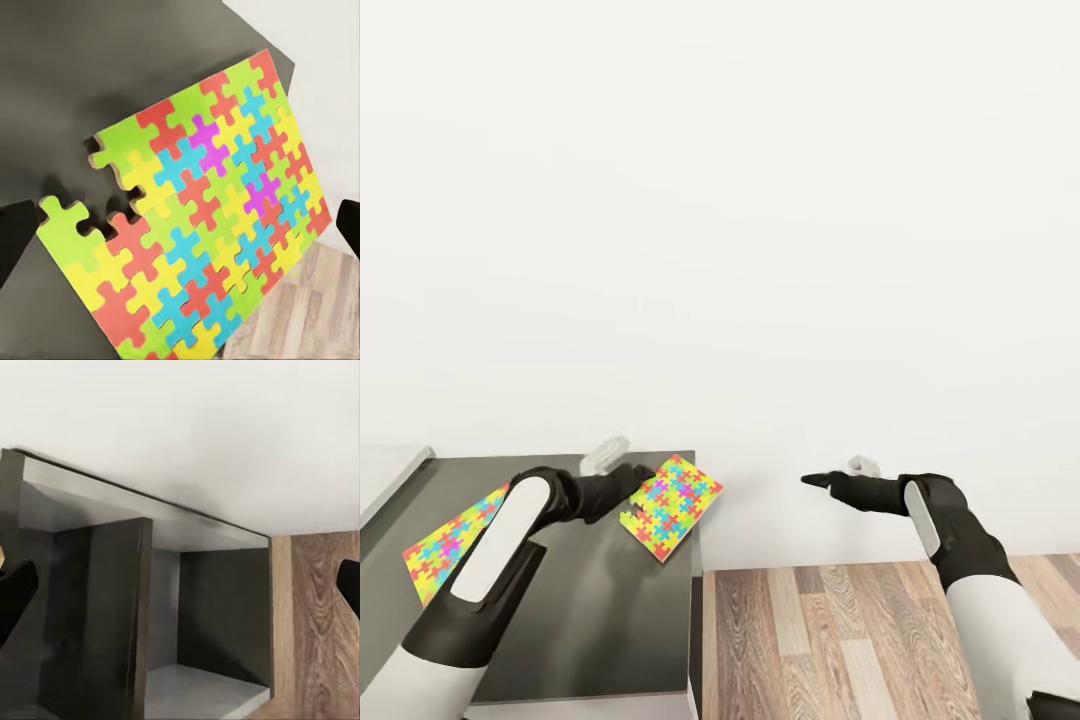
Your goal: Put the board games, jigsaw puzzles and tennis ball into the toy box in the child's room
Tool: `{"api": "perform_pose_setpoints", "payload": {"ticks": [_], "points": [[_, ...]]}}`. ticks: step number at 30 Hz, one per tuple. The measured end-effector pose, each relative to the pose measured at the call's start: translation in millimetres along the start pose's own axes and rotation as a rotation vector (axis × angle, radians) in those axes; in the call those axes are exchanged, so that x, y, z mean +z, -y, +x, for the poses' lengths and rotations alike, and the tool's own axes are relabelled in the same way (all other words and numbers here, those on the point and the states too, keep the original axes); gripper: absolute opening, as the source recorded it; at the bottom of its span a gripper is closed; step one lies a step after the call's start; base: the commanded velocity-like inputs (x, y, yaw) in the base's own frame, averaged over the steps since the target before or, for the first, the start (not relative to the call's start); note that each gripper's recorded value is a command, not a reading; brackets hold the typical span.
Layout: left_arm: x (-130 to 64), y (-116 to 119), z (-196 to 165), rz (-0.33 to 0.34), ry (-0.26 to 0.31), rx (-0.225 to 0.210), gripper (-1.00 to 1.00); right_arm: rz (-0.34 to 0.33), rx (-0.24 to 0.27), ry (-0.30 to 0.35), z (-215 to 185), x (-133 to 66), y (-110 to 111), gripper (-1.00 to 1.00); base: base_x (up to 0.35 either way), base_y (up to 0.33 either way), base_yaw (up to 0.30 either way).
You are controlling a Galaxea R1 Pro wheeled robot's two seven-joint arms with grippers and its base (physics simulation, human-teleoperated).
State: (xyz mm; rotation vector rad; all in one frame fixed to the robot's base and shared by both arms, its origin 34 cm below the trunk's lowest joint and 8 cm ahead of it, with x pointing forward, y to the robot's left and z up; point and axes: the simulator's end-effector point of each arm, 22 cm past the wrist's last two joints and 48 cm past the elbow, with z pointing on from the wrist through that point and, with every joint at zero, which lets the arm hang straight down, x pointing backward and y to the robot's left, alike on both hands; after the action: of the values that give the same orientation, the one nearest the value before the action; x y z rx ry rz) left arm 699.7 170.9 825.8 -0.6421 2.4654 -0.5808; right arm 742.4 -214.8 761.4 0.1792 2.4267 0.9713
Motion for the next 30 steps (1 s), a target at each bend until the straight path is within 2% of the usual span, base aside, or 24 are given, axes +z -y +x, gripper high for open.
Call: {"api": "perform_pose_setpoints", "payload": {"ticks": [1, 2, 4, 6, 11, 12, 14, 16, 20, 23, 24, 27, 30], "points": [[-1.1, 4.7, 2.2, 0.011, -0.004, -0.002, 1.00, -0.037, 0.022, -0.020, 6.8, 2.6, -5.2, 1.00, 0.000, 0.000, 0.000], [-3.0, 14.2, 5.6, 0.032, -0.012, 0.002, 1.00, -0.109, 0.065, -0.055, 18.5, 7.6, -15.4, 1.00, 0.000, 0.000, 0.000], [-3.8, 25.1, 13.3, 0.052, -0.030, 0.026, 1.00, -0.171, 0.108, -0.085, 27.5, 11.6, -24.2, 1.00, 0.000, 0.000, 0.000], [-5.4, 58.0, 31.2, 0.100, -0.067, 0.103, 1.00, -0.240, 0.178, -0.127, 37.9, 17.0, -32.9, 1.00, 0.000, 0.000, 0.000], [-11.2, 114.5, 55.6, 0.163, -0.095, 0.217, 1.00, -0.276, 0.244, -0.158, 46.8, 20.3, -33.5, 1.00, 0.000, 0.000, 0.000], [-13.7, 130.3, 63.6, 0.165, -0.098, 0.262, 1.00, -0.282, 0.258, -0.163, 48.4, 20.7, -33.2, 1.00, 0.000, 0.000, 0.000], [-17.1, 146.5, 72.0, 0.167, -0.102, 0.304, 1.00, -0.285, 0.269, -0.165, 51.8, 22.9, -31.5, 1.00, 0.000, 0.000, 0.000], [-19.0, 154.0, 75.6, 0.171, -0.105, 0.319, 1.00, -0.282, 0.269, -0.158, 53.9, 25.4, -28.2, 1.00, 0.000, 0.000, 0.000], [-22.0, 162.2, 77.8, 0.185, -0.114, 0.314, 1.00, -0.285, 0.258, -0.139, 45.3, 27.9, -28.7, 1.00, 0.000, 0.000, 0.000], [-25.3, 162.8, 71.3, 0.215, -0.139, 0.245, 1.00, -0.284, 0.250, -0.126, 35.9, 27.2, -28.7, 1.00, 0.000, 0.000, 0.000], [-26.9, 161.3, 66.6, 0.230, -0.151, 0.203, 1.00, -0.276, 0.249, -0.117, 31.1, 23.8, -23.9, 1.00, 0.000, 0.000, 0.000], [-28.6, 158.1, 60.8, 0.248, -0.165, 0.147, 1.00, -0.268, 0.257, -0.098, 21.8, 16.2, -15.4, 1.00, 0.000, 0.000, 0.000], [-26.8, 155.6, 60.1, 0.255, -0.170, 0.125, 1.00, -0.272, 0.265, -0.087, 18.4, 14.8, -11.5, 1.00, 0.000, 0.000, 0.000]]}}
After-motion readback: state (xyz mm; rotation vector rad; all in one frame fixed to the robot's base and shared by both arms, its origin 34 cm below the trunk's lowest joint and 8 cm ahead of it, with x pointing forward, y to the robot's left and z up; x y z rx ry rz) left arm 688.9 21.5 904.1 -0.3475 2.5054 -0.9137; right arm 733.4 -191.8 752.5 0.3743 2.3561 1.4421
